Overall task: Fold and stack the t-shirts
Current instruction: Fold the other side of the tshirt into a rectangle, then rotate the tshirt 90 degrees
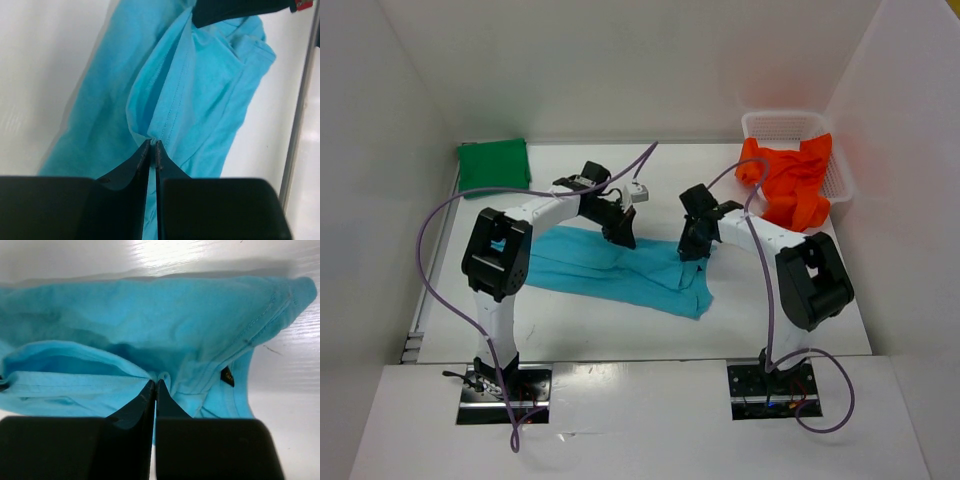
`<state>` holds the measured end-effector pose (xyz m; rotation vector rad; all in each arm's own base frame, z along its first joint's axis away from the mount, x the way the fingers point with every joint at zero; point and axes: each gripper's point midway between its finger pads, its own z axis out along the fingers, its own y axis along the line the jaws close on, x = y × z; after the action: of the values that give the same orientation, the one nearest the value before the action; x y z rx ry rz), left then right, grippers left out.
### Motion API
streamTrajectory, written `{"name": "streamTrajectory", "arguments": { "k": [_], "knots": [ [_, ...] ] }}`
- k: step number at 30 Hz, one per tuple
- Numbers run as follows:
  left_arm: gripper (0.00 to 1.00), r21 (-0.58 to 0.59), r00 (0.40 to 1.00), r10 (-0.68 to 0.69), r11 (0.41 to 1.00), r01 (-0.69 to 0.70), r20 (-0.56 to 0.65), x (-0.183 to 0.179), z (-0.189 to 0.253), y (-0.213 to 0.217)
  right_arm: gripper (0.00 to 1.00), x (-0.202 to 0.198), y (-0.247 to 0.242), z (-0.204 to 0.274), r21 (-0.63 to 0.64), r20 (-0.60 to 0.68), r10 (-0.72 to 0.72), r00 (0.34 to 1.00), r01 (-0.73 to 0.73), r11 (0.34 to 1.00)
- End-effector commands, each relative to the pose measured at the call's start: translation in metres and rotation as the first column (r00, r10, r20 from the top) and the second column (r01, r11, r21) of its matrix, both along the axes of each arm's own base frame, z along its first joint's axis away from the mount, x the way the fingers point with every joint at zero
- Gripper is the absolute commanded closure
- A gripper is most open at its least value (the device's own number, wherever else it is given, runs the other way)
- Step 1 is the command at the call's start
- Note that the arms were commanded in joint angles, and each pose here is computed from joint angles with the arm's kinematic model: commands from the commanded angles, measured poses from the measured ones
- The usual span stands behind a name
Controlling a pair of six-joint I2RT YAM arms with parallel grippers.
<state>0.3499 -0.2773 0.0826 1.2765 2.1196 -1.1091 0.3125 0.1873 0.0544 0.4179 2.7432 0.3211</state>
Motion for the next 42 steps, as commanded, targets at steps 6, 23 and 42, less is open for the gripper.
{"name": "streamTrajectory", "arguments": {
  "k": [6,23,42],
  "knots": [
    [0.86,0.004,0.989,0.103,0.995,-0.104,0.106,0.030,0.011,-0.003,1.00,0.035,-0.010,0.011,-0.037,0.077,-0.023,0.997,0.026,0.999],
    [0.24,0.118,0.851,0.426,0.870,-0.478,0.306,0.071,0.082,0.144,0.25,-0.071,-0.031,0.044,-0.019,0.017,-0.217,0.976,0.217,0.976],
    [0.16,0.259,0.449,0.786,0.370,-0.892,0.424,0.123,-0.016,0.401,0.21,-0.137,-0.019,-0.042,-0.009,-0.216,-0.226,0.950,0.229,0.973]
  ]
}}
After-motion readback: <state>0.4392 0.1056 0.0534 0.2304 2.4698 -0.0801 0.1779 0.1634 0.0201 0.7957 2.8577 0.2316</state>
